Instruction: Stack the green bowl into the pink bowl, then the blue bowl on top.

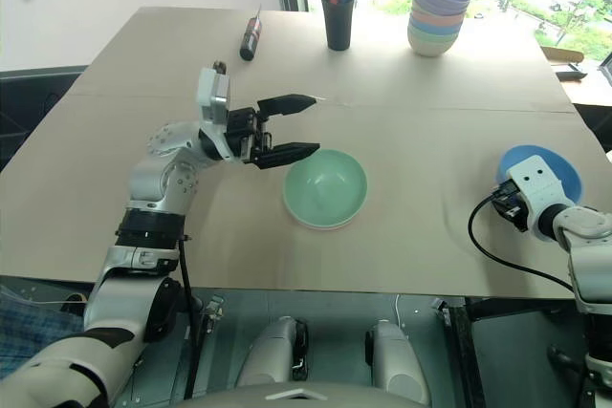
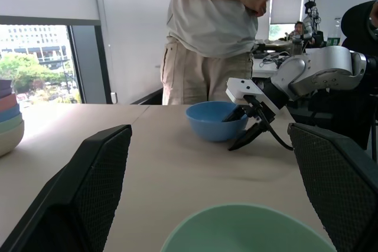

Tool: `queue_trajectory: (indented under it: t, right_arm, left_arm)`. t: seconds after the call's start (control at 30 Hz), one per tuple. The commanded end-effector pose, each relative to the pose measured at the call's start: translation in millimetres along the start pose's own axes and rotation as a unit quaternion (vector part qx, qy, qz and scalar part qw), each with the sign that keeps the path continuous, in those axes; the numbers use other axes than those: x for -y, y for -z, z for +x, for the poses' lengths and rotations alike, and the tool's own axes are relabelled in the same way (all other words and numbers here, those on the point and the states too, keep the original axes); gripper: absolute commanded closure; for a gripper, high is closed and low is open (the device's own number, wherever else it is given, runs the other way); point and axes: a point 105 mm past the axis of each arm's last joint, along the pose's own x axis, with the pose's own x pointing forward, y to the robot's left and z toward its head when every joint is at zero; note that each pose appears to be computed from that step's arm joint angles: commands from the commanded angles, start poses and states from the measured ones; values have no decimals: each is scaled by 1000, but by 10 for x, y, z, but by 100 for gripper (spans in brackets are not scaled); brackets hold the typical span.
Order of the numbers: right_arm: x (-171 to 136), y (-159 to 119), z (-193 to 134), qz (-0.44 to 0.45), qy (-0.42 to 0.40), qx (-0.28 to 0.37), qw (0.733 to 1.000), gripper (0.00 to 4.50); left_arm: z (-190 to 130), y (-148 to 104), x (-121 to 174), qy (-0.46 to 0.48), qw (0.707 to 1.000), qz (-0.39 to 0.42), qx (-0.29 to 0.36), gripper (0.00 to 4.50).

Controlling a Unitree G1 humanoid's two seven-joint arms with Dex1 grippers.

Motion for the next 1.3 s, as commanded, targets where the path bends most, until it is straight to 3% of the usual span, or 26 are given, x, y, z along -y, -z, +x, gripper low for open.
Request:
queue_trajectory:
  t: [0.03, 0.1, 0.3, 0.67, 0.97, 1.3]
  right_arm:
    - [19, -8, -1, -9, 3, 3, 1000, 394]
    - [13, -14, 1, -14, 2, 5, 1000, 449]
    - [36, -143, -24, -56, 6, 23, 998, 449]
    - [-402, -1315, -251, -169, -89, 186, 964, 449]
    - [-1137, -1901, -452, -248, -213, 272, 905, 449]
    - [-1838, -2000, -666, -338, -326, 297, 832, 449]
  left_arm:
    - [5, -95, 15, 4, 1000, 26, -2, 0]
    - [-1, -97, 14, 4, 1000, 27, -3, 0]
    - [-15, -103, 0, 1, 1000, 28, -5, 0]
    - [-260, -18, -37, -45, 998, 30, -37, 0]
    - [-814, -15, 5, -122, 987, 39, -98, 0]
    - [-1329, -96, 181, -172, 971, 34, -164, 0]
